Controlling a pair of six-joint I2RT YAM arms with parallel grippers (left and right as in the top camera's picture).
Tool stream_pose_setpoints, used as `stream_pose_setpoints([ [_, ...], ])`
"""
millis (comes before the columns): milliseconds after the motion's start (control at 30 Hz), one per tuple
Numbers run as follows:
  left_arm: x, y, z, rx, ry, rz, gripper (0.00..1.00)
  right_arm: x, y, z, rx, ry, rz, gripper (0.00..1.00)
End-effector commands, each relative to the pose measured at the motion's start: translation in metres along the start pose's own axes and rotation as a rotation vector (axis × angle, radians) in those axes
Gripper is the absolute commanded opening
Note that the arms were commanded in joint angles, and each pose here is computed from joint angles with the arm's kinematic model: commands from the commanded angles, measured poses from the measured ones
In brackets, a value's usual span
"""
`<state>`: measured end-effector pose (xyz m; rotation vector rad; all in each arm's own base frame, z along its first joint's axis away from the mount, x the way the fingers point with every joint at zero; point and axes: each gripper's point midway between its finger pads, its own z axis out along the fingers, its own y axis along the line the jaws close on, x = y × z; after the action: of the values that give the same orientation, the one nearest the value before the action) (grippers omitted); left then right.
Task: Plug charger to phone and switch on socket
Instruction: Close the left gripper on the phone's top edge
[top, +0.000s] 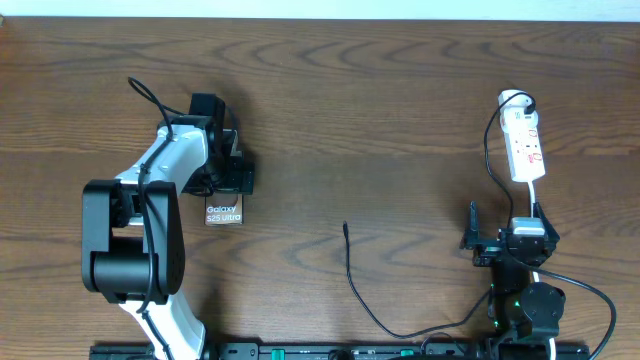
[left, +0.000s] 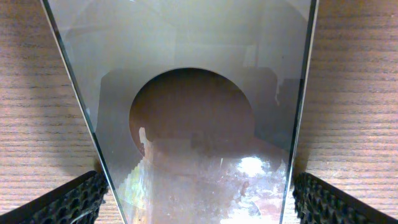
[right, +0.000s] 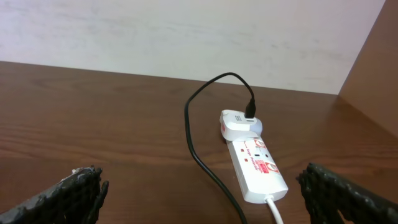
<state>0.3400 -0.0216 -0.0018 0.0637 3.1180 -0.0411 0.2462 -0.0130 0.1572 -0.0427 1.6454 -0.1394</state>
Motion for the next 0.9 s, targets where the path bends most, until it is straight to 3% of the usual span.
stream_pose_setpoints([
  [0, 0.0069, -0.0023, 0.0071, 0.012, 0.032, 0.013, 0.98, -0.0001, 0.0031, -0.0003, -0.013, -0.002, -0.007, 0.99],
  [867, 0.0131, -0.0022, 0.0099, 0.013, 0.05, 0.013, 0.98, -0.0001, 0.0031, -0.0003, -0.013, -0.002, -0.007, 0.99],
])
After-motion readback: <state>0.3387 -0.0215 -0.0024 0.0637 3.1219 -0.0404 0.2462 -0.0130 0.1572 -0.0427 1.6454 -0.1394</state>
